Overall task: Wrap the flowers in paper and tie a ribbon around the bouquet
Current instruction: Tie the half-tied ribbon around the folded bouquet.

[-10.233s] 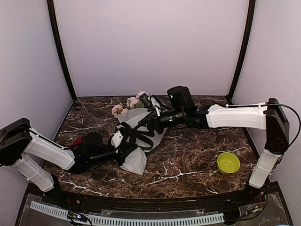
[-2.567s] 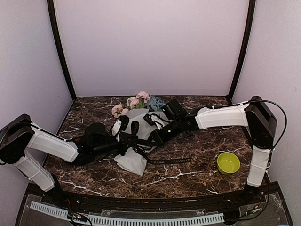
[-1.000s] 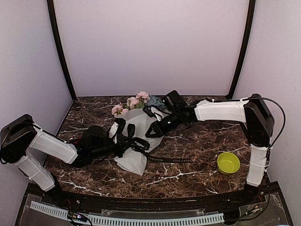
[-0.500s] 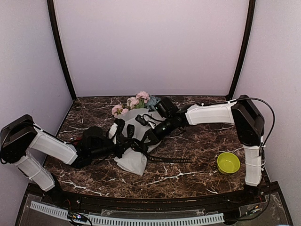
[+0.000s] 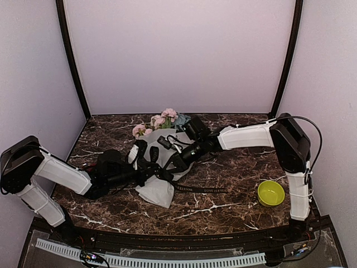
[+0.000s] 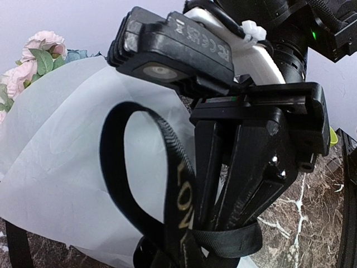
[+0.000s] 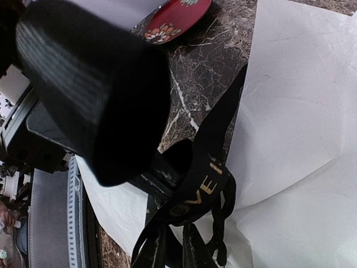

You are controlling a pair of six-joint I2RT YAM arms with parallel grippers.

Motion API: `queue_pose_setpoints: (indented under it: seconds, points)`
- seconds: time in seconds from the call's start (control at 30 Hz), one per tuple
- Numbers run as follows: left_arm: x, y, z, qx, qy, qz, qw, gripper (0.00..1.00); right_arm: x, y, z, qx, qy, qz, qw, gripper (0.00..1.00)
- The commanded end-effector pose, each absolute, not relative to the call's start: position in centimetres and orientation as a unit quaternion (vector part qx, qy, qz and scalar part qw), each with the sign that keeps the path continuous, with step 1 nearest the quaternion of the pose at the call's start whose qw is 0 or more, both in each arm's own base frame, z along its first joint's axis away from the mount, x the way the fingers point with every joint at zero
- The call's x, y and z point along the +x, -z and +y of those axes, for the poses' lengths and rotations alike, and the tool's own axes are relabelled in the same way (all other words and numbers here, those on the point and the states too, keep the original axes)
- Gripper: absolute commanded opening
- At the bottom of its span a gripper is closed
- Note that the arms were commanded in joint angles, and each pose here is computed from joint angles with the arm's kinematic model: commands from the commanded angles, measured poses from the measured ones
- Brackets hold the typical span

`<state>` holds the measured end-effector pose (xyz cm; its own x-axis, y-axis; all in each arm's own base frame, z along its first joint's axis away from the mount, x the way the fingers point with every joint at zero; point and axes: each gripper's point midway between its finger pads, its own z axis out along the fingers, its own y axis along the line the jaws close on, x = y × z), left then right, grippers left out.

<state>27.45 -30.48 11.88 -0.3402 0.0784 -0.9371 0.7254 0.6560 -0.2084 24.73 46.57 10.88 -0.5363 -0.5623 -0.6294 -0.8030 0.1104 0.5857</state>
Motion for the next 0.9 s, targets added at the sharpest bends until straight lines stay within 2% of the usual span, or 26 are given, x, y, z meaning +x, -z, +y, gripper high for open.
queue_pose_setpoints:
  seconds: [0.0, 0.17, 0.4, 0.73, 0.77, 0.87]
  points:
    - [27.6, -12.1, -30.2, 0.259, 0.323, 0.751, 0.514, 0.0, 24.4, -10.4, 47.3, -0.495, -0.473, 0.716, 0.137, 0.11]
    - [27.7, -11.8, -30.2, 0.26, 0.323, 0.752, 0.512, 0.0, 24.1, -9.7, 47.0, -0.517, -0.456, 0.711, 0.14, 0.13]
    - [27.8, -11.6, -30.2, 0.256, 0.329, 0.753, 0.509, 0.0, 23.3, -10.0, 47.6, -0.535, -0.468, 0.69, 0.141, 0.26]
    - [27.9, -11.6, -30.1, 0.256, 0.328, 0.753, 0.51, 0.0, 23.3, -9.4, 48.2, -0.536, -0.459, 0.693, 0.149, 0.34]
    - [27.8, -11.6, -30.1, 0.256, 0.329, 0.752, 0.51, 0.0, 23.4, -9.3, 48.2, -0.535, -0.456, 0.695, 0.15, 0.34]
    - [27.8, -11.7, -30.1, 0.256, 0.33, 0.752, 0.51, 0.0, 23.6, -9.4, 48.3, -0.533, -0.455, 0.697, 0.152, 0.2]
